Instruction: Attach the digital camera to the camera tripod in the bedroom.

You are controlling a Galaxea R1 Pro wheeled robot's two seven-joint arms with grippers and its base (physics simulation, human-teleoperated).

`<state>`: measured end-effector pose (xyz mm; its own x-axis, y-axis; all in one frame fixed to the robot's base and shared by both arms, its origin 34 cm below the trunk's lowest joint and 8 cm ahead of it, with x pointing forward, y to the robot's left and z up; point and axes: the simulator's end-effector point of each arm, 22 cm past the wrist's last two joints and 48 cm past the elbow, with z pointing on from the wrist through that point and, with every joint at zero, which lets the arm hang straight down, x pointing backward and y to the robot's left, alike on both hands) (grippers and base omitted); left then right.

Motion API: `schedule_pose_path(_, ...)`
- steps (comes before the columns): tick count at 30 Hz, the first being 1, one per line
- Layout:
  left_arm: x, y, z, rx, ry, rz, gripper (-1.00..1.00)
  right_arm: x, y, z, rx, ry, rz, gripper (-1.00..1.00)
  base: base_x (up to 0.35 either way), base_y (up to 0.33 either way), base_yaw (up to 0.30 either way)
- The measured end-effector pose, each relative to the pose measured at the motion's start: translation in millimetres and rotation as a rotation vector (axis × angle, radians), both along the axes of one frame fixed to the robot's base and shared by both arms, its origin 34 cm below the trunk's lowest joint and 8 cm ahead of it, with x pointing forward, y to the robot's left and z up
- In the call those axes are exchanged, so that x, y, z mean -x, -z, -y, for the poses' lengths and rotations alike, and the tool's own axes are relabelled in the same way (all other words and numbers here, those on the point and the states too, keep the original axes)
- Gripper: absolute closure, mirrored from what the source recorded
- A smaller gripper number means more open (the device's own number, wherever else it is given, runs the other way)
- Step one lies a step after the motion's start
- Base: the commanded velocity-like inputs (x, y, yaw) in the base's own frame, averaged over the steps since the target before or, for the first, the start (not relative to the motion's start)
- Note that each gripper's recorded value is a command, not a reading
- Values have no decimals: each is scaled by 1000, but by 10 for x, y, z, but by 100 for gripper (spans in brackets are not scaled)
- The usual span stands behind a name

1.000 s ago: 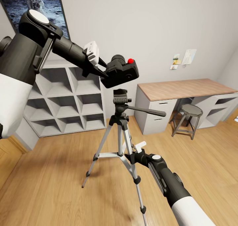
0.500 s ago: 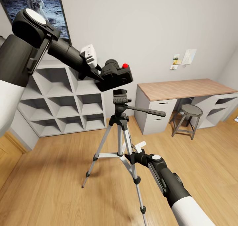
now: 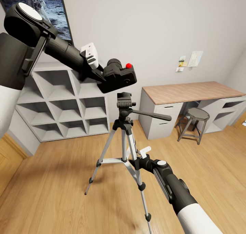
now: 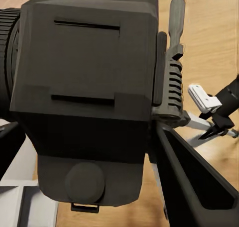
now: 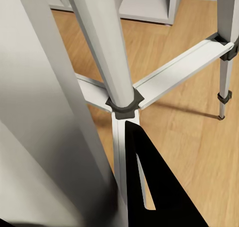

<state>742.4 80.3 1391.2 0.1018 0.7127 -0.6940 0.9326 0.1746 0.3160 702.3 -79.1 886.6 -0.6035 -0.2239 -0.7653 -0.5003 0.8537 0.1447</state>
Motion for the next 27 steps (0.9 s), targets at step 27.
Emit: schedule_pose_path(27, 22, 171, 154, -39, -13, -40, 100, -15, -18, -12, -4, -5, 14, 100, 0, 0, 0)
